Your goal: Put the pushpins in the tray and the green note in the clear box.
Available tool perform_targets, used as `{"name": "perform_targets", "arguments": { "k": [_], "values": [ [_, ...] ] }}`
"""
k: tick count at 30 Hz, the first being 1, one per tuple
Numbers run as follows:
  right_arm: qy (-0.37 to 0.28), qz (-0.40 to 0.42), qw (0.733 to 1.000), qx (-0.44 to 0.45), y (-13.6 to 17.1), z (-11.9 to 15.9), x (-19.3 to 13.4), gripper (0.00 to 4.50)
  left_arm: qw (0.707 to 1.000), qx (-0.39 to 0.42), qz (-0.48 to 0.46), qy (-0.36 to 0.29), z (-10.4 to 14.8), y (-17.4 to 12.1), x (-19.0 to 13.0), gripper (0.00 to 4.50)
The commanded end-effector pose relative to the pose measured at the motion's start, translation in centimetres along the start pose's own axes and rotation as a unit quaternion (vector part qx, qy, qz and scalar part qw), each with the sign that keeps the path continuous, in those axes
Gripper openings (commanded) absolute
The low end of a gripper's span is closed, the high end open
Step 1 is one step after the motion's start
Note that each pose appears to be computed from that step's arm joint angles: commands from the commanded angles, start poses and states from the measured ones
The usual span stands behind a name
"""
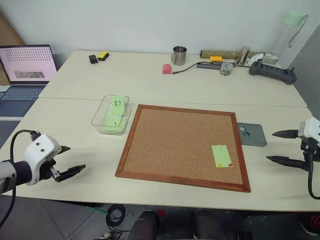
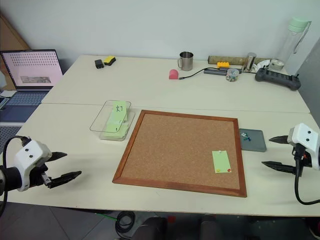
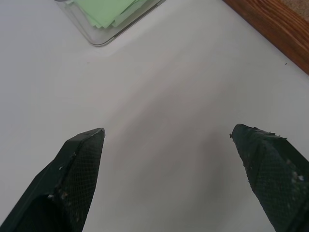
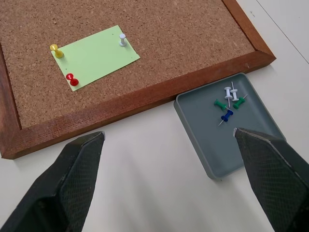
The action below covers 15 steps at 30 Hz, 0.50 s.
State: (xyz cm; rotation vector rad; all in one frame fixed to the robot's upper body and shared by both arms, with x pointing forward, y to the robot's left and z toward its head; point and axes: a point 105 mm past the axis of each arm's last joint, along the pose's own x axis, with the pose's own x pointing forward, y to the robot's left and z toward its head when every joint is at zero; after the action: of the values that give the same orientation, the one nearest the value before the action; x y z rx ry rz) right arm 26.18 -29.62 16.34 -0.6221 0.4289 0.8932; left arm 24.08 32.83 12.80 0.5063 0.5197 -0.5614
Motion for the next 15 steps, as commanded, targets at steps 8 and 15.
{"name": "perform_targets", "arguments": {
  "k": [8,15],
  "values": [
    [0.001,-0.019,1.0,-0.01,-0.76,0.32,-0.21,4.5,0.999,0.013,0.017,-0.023,1.18,0.97,-0.18,4.46],
    [0.006,-0.024,1.0,-0.006,-0.81,0.14,-0.44,4.5,0.999,0.016,0.012,-0.035,1.76,0.95,0.31,4.46]
  ]
}}
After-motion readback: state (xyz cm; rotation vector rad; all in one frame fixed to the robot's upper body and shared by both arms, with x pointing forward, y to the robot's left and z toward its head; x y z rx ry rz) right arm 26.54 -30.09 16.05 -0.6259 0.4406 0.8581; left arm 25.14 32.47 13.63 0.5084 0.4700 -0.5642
